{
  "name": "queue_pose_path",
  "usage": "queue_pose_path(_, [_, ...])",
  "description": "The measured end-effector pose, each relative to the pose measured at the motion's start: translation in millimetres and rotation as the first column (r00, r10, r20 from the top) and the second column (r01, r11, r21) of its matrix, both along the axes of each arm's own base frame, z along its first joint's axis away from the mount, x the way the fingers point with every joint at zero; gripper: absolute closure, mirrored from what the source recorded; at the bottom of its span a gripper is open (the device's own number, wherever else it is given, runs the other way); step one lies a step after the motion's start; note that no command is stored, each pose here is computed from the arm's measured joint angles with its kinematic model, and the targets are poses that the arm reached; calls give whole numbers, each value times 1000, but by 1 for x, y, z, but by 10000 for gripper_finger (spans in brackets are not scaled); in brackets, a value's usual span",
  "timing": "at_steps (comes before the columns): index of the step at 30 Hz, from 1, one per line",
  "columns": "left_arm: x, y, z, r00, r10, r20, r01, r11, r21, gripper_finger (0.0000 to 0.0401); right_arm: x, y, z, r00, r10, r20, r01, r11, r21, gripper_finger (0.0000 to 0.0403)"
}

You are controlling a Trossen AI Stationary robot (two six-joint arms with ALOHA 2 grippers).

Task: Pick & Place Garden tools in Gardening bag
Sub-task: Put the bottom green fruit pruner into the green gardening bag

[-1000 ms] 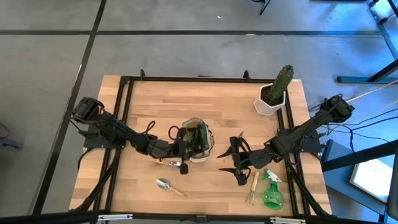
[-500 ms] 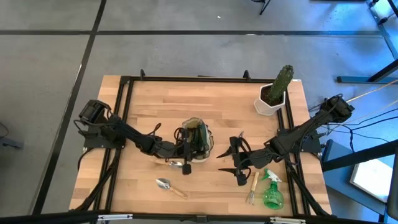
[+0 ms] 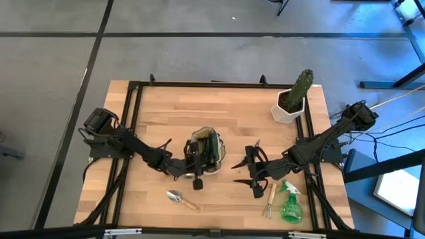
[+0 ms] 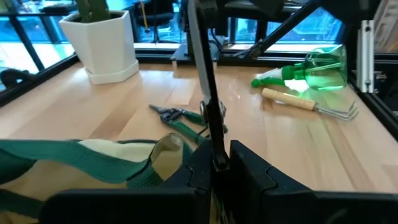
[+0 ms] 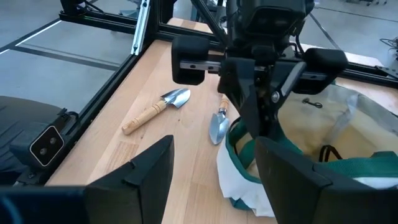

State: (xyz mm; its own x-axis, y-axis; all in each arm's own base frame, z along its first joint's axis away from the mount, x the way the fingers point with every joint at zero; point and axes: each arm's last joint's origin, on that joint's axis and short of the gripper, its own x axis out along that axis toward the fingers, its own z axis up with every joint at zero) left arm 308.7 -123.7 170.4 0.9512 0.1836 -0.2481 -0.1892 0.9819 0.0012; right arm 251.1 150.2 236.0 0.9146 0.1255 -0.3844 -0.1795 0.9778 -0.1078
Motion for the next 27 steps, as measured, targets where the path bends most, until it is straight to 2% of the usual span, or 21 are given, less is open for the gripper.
queue_pose_path(19, [-6,-7,-8,998,7,-63,-8,1000,-19,372,0,0,1,1000,0,6,0,1000,4,178])
queue_pose_path(24, [-10,-15,-6,999,47,-28,-46,998,49,313,0,0,1,1000,-1,6,1,1000,3,178])
queue_pose_path(27, [-10,-14,-4,997,73,-8,-72,996,57,288,0,0,1,1000,-1,6,1,1000,4,178])
